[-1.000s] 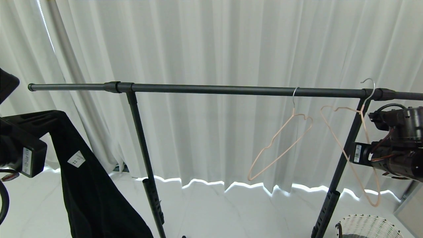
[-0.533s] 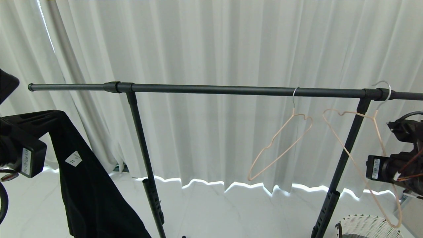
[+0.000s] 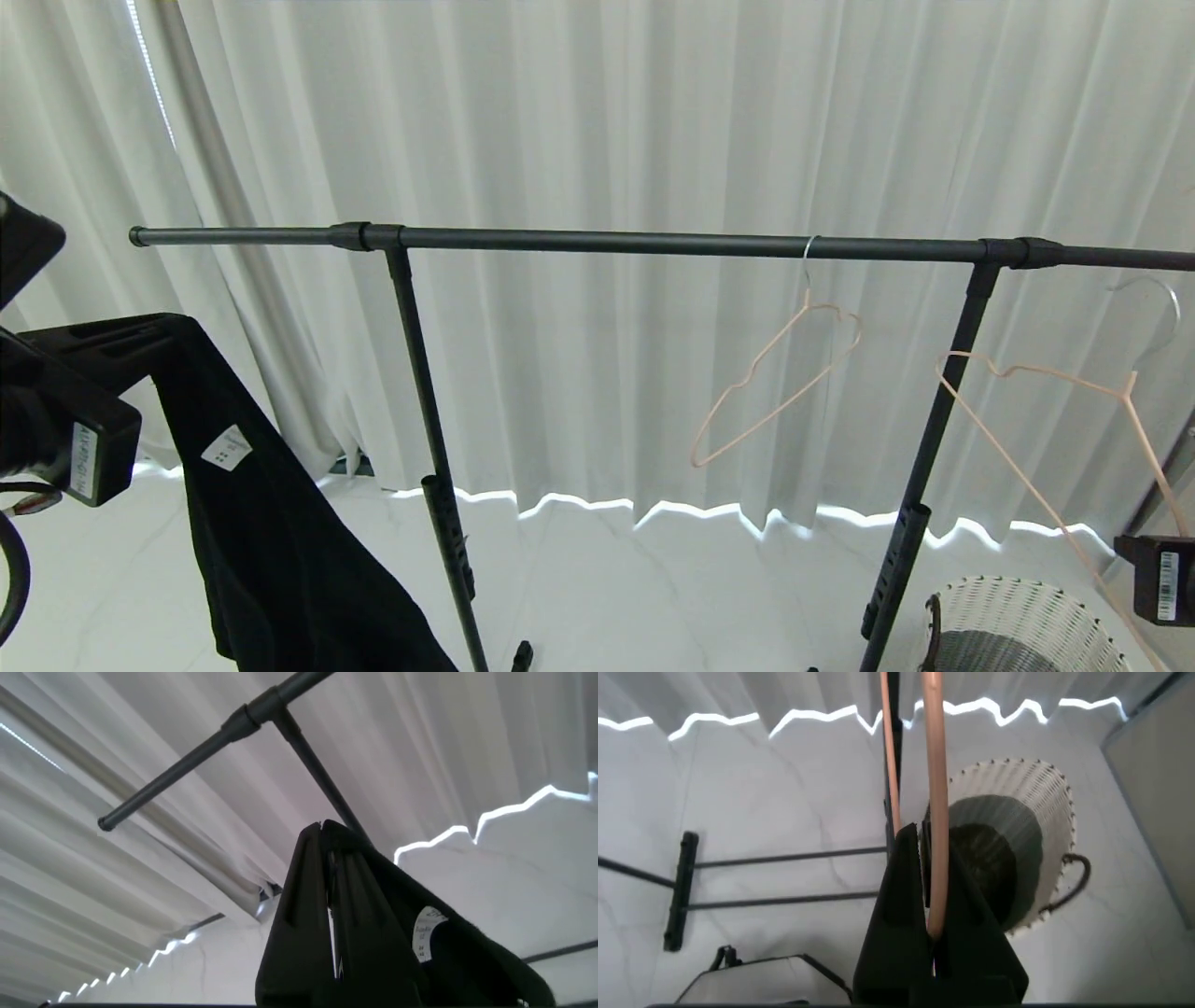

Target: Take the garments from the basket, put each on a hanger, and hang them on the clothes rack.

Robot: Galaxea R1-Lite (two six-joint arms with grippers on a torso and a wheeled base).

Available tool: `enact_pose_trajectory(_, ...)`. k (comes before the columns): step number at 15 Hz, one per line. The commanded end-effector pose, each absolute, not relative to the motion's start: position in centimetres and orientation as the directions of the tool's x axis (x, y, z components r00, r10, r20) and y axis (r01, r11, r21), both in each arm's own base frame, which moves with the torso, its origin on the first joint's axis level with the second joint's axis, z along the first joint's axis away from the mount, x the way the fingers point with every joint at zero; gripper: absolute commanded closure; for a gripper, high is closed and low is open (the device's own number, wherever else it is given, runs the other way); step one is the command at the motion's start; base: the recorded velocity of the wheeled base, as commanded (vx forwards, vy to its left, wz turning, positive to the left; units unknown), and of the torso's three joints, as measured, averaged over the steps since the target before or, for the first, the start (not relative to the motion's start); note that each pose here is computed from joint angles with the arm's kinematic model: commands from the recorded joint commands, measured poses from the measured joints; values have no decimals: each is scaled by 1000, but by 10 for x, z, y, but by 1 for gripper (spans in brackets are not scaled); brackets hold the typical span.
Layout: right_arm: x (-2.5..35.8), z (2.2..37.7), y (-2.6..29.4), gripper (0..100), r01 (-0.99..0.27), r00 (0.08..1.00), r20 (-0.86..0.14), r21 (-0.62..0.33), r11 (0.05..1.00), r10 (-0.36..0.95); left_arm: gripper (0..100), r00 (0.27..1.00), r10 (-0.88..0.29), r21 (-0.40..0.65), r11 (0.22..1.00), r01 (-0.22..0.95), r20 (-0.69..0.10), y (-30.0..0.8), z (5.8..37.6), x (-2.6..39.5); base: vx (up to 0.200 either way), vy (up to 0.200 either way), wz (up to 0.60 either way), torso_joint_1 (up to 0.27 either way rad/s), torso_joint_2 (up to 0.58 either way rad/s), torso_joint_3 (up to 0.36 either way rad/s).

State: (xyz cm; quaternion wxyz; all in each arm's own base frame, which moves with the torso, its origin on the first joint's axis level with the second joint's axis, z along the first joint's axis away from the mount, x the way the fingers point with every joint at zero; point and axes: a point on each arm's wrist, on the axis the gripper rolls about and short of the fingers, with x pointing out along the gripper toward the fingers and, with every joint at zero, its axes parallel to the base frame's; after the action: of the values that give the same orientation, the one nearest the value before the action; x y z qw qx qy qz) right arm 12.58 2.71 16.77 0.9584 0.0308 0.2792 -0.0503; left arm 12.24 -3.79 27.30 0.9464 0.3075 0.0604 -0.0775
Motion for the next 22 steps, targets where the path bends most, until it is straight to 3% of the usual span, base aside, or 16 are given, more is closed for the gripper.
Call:
enact_pose_trajectory(1, 112, 174, 23, 100, 107, 866, -495, 44, 993, -71, 100, 980, -116, 573, 798, 189, -162, -39, 273, 122, -200, 0, 0, 2, 7, 2)
enact_pose_trajectory(6, 95, 182, 29, 100, -27, 894, -447, 13, 1000, 30, 100, 978, -120, 573, 796, 196, -168, -40, 272, 123, -200, 0, 0, 2, 2, 2)
enact_pose_trajectory(9, 82, 189, 49, 100, -289, 876, -408, -19, 957, 256, 100, 972, -146, 575, 786, 227, -184, -43, 267, 122, 0, 0, 0, 0, 0, 0)
enact_pose_trajectory(12, 67, 185, 68, 100, -519, 779, -417, -8, 855, 469, 100, 966, -136, 602, 760, 244, -219, -50, 258, 123, 0, 0, 0, 0, 0, 0)
enact_pose_trajectory(15, 47, 183, 87, 100, -701, 614, -429, 91, 707, 663, 100, 962, -45, 587, 784, 201, -270, -67, 252, 145, 0, 0, 0, 0, 0, 0)
enact_pose_trajectory(18, 39, 182, 111, 100, -777, 514, -417, 145, 612, 750, 100, 953, 62, 509, 855, 102, -297, -87, 251, 173, 0, 0, 0, 0, 0, 0)
enact_pose_trajectory(22, 38, 176, 155, 100, -808, 450, -403, 196, 555, 797, 100, 958, 29, 453, 885, 108, -286, -112, 258, 184, 0, 0, 0, 0, 0, 0)
